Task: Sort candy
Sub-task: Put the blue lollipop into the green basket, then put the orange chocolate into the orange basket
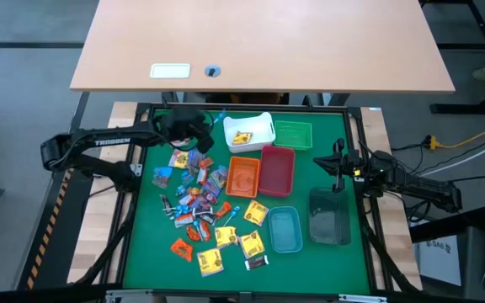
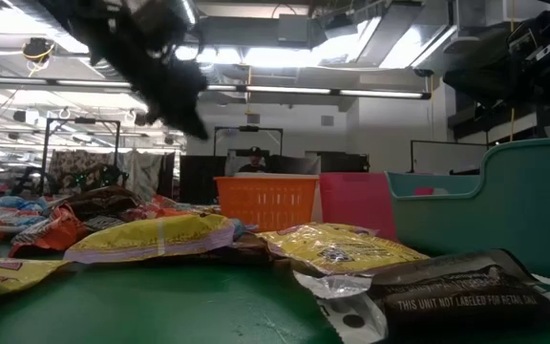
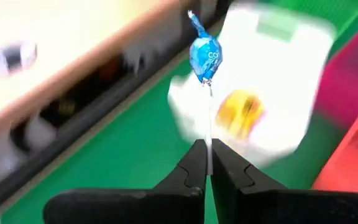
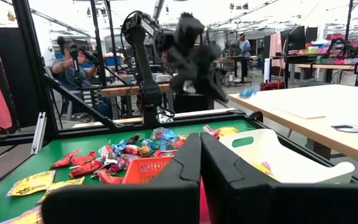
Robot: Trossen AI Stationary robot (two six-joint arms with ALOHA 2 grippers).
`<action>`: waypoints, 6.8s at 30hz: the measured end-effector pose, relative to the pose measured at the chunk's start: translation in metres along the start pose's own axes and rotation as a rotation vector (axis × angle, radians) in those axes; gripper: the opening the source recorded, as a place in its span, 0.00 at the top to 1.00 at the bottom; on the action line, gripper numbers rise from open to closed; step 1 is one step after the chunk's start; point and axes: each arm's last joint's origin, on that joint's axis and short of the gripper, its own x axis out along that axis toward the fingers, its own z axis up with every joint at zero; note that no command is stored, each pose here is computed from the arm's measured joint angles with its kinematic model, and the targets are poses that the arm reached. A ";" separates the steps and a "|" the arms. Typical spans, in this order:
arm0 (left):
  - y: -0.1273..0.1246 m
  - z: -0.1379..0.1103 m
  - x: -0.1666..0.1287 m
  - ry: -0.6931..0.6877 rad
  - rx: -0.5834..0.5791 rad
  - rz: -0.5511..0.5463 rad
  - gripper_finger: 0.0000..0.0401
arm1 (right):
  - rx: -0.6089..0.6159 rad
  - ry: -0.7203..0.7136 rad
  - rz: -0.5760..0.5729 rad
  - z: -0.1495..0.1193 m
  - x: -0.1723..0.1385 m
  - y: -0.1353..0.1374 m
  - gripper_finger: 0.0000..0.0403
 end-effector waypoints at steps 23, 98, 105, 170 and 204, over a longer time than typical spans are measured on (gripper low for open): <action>-0.112 0.099 0.102 -0.390 -0.033 -0.315 1.00 | 0.000 0.000 0.000 0.000 0.000 0.000 0.99; -0.096 -0.011 0.013 0.870 0.209 0.078 0.73 | 0.000 0.005 0.000 0.000 0.000 0.000 0.99; -0.090 -0.036 0.020 0.885 0.313 0.066 0.73 | 0.000 0.005 0.000 0.000 0.000 0.000 0.99; -0.064 -0.063 0.062 0.718 0.000 0.186 0.73 | 0.000 0.005 0.000 0.000 0.000 0.000 0.99; -0.063 -0.038 0.035 0.647 -0.048 0.024 0.94 | 0.000 0.005 0.000 0.000 0.000 0.000 0.99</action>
